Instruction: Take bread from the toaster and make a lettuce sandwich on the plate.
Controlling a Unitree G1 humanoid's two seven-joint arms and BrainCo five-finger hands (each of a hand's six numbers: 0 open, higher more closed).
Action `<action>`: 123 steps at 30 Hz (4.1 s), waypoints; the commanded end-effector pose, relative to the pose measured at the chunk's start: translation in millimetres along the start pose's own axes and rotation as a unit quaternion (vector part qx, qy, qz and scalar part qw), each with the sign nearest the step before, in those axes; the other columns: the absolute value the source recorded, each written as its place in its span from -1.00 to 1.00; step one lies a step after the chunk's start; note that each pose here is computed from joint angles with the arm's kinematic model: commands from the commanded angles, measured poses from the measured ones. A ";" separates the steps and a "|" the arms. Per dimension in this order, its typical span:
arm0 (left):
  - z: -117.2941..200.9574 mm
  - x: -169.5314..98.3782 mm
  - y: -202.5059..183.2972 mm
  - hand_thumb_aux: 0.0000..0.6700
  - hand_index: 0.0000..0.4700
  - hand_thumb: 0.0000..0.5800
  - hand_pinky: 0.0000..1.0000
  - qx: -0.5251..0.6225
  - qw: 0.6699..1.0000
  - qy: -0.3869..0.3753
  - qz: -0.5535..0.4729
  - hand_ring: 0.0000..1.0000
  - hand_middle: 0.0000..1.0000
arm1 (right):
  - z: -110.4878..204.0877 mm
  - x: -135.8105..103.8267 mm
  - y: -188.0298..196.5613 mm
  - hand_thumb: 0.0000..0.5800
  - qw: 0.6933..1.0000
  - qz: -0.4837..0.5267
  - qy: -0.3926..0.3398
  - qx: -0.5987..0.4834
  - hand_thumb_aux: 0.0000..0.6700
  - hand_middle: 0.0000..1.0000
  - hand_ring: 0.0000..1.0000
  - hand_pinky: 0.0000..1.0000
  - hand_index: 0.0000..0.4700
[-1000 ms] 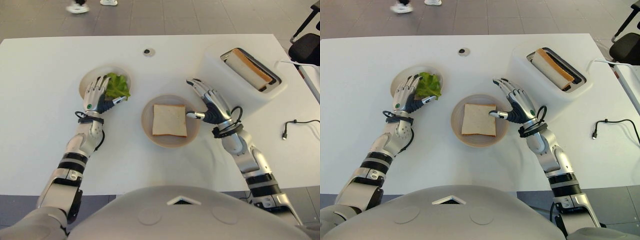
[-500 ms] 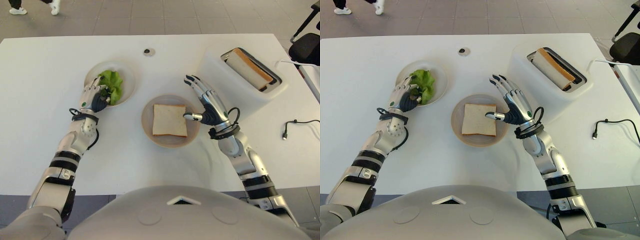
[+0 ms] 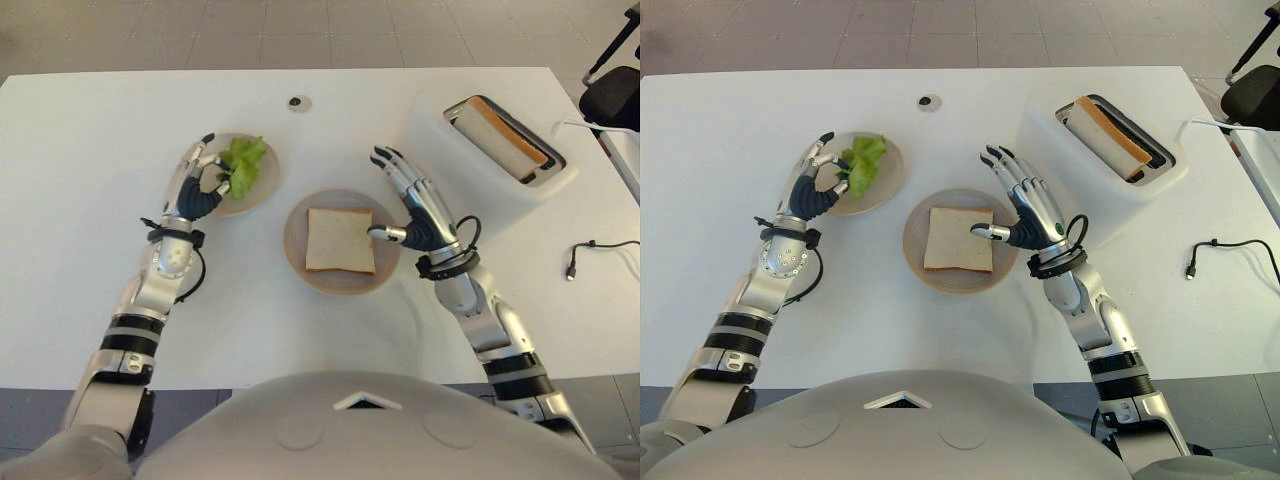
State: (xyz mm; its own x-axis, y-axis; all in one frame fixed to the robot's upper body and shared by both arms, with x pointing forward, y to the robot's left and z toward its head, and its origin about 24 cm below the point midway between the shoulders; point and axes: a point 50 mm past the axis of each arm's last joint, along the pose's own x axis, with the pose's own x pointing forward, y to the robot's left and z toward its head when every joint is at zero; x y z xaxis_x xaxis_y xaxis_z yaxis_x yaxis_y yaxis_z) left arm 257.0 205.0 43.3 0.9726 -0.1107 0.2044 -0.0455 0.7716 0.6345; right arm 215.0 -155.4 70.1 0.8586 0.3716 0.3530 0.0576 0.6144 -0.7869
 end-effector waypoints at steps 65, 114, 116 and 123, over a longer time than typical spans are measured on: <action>68.8 -19.5 -5.4 -1.00 -1.00 -1.00 -1.00 -0.123 0.970 -0.207 0.027 -1.00 -1.00 | -33.1 1.0 1.9 1.00 0.899 0.228 0.083 0.365 1.00 1.00 1.00 1.00 1.00; 50.5 -119.5 -97.6 1.00 1.00 1.00 1.00 -0.160 0.798 -0.123 -0.568 1.00 1.00 | 4.6 -97.9 25.9 1.00 0.835 0.491 -0.035 0.247 1.00 1.00 1.00 1.00 1.00; 44.8 -97.9 -106.9 1.00 1.00 1.00 1.00 -0.117 0.840 -0.109 -0.519 1.00 1.00 | -2.1 -82.2 35.4 1.00 0.858 0.472 -0.027 0.201 1.00 1.00 1.00 1.00 1.00; 0.8 -32.5 -114.3 1.00 1.00 1.00 1.00 0.064 0.944 -0.006 -0.324 1.00 1.00 | -26.9 -25.1 60.5 1.00 0.948 0.291 0.070 0.111 1.00 1.00 1.00 1.00 1.00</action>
State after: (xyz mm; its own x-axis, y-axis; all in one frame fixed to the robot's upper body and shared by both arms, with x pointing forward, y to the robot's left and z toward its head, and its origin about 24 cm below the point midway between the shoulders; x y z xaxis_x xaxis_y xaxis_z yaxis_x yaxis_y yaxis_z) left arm 227.4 97.4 -3.4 0.7284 -0.6798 -0.0854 0.5467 0.5015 0.6706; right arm 205.3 -146.4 11.7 0.7137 0.6801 -0.1676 -0.5767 0.4348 -0.6916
